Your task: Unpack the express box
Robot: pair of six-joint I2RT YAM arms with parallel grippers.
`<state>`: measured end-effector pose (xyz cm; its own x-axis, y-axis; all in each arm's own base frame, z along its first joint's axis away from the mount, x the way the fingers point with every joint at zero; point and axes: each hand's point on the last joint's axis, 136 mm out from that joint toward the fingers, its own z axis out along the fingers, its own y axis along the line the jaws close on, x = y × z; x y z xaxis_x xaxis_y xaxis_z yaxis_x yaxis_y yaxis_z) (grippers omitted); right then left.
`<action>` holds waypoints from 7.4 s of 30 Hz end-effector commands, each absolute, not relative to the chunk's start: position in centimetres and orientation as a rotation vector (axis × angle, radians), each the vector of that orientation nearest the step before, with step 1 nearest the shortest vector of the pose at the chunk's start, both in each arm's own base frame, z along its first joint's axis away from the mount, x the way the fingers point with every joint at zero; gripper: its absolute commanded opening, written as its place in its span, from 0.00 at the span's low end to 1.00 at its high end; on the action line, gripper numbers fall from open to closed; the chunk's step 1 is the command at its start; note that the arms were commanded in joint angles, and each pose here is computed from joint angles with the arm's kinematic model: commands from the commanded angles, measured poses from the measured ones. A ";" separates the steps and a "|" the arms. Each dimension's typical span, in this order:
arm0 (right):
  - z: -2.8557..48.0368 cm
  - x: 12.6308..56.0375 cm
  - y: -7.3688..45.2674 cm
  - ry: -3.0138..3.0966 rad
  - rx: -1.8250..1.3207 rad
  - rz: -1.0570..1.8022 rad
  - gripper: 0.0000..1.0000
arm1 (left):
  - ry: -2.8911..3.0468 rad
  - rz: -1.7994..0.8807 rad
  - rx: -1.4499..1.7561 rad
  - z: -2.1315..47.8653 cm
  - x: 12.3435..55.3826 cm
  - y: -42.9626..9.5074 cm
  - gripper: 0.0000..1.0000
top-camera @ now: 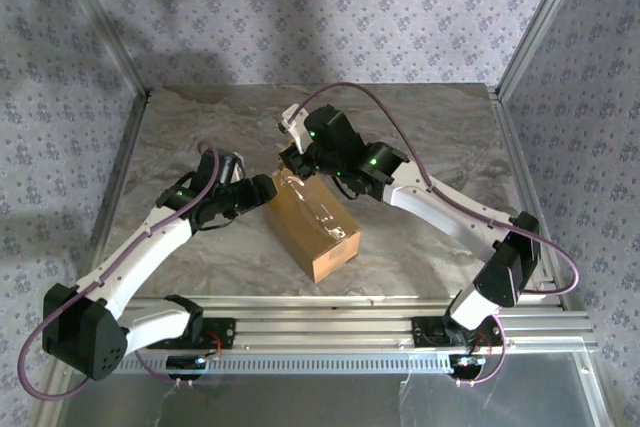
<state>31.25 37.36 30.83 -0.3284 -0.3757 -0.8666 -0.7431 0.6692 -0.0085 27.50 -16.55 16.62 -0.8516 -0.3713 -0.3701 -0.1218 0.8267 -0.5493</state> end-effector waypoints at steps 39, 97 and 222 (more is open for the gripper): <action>28.8 30.5 37.9 1.964 -0.883 0.415 0.00 | 2.568 -0.489 -0.288 19.0 31.6 -14.7 0.77; 30.8 29.3 35.9 1.936 -0.771 0.415 0.00 | 2.606 -0.577 -0.380 14.8 32.1 -15.9 0.75; 32.2 27.6 36.0 1.851 -0.780 0.357 0.00 | 2.559 -0.617 -0.390 16.4 32.4 -16.2 0.74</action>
<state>27.54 36.32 30.57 -0.2716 -0.3651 -0.8905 -0.6672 0.7382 -0.0992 33.00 -17.34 16.65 -0.8463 -0.3656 -0.3875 -0.1216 0.8407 -0.5276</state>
